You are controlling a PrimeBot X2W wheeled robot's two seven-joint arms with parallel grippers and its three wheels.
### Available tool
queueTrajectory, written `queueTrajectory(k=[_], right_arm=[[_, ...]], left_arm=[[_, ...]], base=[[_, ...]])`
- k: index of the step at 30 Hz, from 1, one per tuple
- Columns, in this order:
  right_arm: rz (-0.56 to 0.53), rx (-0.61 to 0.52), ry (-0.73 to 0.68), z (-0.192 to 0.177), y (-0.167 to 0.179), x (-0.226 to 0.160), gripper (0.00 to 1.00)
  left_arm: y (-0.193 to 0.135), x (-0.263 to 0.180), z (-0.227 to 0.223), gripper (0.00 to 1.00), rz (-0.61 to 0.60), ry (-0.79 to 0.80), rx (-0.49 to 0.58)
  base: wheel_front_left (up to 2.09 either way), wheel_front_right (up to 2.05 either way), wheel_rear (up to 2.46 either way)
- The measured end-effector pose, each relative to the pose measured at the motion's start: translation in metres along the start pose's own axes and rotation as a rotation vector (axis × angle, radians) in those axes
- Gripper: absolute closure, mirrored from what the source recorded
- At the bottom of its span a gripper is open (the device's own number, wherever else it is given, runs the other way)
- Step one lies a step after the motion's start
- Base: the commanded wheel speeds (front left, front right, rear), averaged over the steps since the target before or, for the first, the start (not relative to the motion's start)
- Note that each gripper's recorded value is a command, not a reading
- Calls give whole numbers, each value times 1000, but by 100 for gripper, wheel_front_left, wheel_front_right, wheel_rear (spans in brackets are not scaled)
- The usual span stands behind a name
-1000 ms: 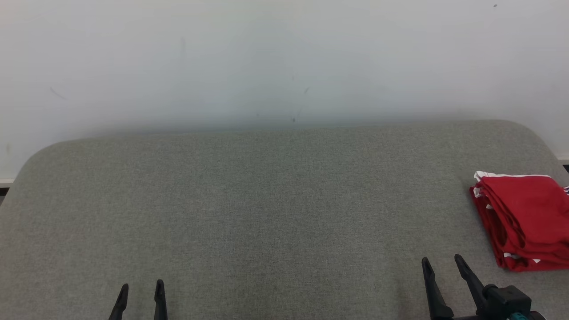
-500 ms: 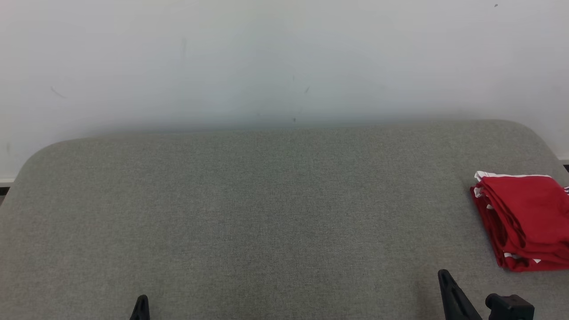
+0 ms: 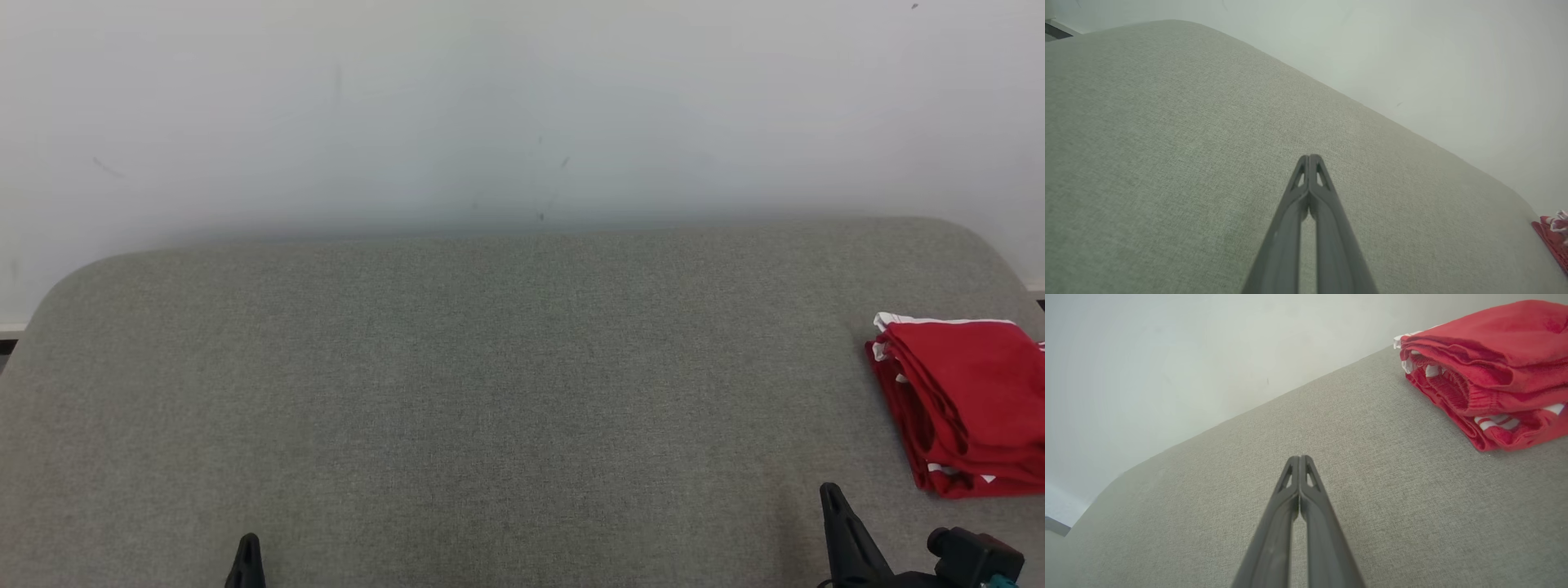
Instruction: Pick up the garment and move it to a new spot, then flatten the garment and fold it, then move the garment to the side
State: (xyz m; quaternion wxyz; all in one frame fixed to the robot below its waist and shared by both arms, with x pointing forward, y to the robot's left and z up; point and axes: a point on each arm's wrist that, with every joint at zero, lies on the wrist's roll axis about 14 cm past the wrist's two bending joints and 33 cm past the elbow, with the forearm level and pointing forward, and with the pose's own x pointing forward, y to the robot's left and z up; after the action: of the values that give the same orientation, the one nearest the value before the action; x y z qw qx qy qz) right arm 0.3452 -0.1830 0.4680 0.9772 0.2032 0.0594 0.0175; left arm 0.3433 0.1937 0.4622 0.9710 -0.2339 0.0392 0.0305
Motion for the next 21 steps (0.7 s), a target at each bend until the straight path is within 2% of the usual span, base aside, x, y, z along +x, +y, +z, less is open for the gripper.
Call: queueTrajectory(k=[21], right_arm=[[-24, 339, -30, 13, -4, 11, 100]], left_arm=[[0, 12, 10, 100, 18, 1, -319]], base=[[0, 0, 0]])
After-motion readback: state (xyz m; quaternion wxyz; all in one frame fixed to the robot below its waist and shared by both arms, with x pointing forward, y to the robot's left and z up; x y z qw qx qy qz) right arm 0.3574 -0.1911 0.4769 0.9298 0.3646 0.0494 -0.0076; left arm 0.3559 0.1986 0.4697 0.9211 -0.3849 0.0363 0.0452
